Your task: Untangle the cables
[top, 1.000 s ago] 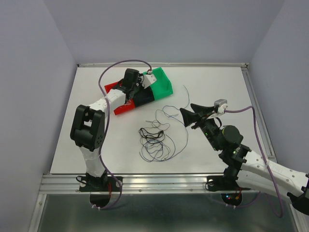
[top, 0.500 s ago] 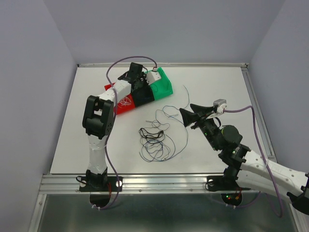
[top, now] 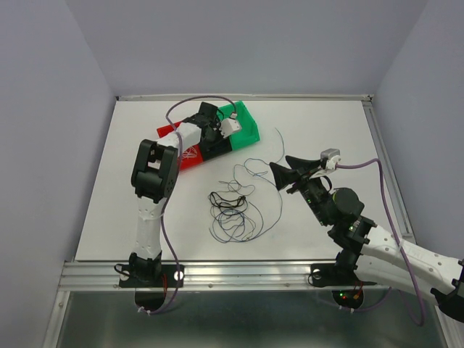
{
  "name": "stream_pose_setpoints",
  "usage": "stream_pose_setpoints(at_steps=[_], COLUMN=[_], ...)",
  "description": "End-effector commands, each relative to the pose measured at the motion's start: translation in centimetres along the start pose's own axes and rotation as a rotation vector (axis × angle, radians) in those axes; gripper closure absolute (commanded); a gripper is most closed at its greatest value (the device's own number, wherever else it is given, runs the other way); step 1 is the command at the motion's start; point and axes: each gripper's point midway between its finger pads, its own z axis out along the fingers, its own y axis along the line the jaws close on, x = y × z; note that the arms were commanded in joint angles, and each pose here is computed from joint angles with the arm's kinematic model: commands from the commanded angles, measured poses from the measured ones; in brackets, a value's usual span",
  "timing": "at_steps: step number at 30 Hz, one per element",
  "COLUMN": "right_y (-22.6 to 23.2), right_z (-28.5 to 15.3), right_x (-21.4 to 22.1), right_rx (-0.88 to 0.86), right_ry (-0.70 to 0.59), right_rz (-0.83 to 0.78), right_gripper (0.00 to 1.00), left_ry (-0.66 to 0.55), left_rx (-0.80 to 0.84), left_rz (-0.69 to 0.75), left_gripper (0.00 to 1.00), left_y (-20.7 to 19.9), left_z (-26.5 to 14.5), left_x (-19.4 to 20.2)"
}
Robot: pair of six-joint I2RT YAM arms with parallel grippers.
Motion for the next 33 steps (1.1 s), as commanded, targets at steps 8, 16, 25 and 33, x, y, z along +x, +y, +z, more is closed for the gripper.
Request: stream_pose_setpoints(at_steps=[8,16,25,33], right_y=[0.3,0.2,0.1,0.3], right_z=[0.1,0.1,0.3,2.6], right_x=[-0.8,-0.8,-0.7,2.6], right_rx=[-0.002,-0.002,0.005,0.045], right_ry=[-0.024,-0.022,-0.018,0.075], right_rz=[0.021,0.017,0.010,0.010], right_gripper=[0.36,0.36,0.36,0.27], left_ry=[-0.071,-0.208,-0.282,-0.289], left_rx=[-0.001,-0.069,-0.157,-0.172], left_rz=[-0.067,-0.111,-0.098,-0.092], left_gripper=[0.80,0.44,0.43,0.37], left_y=[0.4,2.6,4.4,4.1], left_z=[-0.7,-5.2,-10.4,-13.2], left_x=[-0.6,-2.8,-5.1,-5.0])
